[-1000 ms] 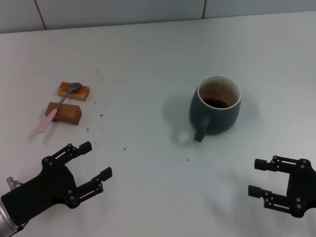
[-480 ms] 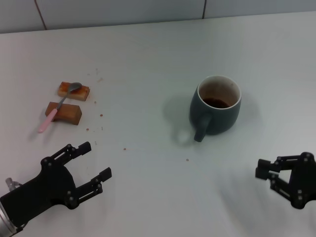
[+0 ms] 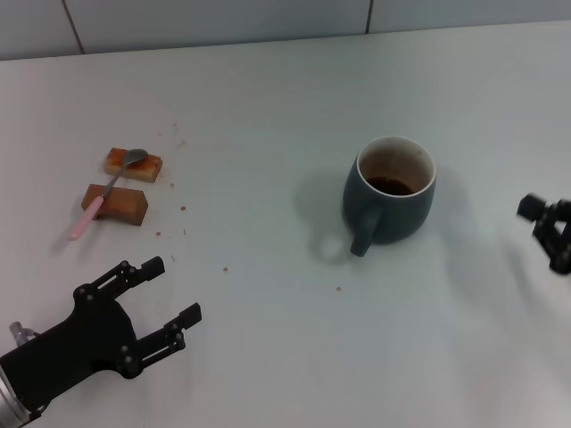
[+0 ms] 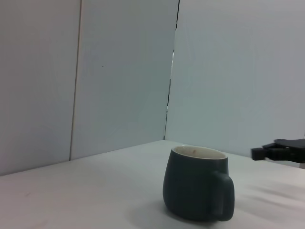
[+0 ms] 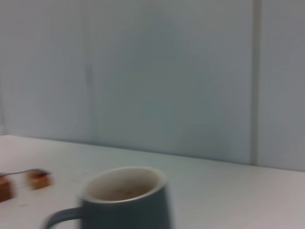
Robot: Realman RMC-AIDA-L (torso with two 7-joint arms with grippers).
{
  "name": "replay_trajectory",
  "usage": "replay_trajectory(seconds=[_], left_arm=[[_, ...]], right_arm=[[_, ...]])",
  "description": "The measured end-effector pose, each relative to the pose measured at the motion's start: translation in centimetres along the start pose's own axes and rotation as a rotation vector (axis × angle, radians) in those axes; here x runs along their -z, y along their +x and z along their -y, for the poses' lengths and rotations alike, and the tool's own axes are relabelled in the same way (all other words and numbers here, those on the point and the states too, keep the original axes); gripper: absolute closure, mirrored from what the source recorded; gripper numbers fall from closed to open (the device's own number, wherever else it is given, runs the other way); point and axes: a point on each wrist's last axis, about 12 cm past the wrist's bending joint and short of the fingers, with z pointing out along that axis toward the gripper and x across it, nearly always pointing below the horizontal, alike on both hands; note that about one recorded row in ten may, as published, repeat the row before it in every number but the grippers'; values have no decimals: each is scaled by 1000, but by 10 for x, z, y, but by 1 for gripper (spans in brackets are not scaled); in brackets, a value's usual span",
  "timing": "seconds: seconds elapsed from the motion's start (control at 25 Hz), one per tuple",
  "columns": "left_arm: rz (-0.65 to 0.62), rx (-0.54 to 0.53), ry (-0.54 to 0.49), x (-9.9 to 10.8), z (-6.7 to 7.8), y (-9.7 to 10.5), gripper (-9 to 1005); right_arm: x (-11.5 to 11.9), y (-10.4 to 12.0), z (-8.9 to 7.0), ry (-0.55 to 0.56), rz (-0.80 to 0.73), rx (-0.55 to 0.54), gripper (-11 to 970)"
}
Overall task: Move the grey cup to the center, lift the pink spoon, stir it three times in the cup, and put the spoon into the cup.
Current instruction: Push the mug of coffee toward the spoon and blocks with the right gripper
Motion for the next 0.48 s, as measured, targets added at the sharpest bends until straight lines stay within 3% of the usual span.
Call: replay_trajectory(seconds=[0.24,0.48], left_arm=[[2,-3,4,-1,-1,-1,214],[3,-1,5,-2,-1,-1,214]], right_arm=[[-24,-1,18,119,-39,41,927],[-57,-4,19,119,-81,173,929]])
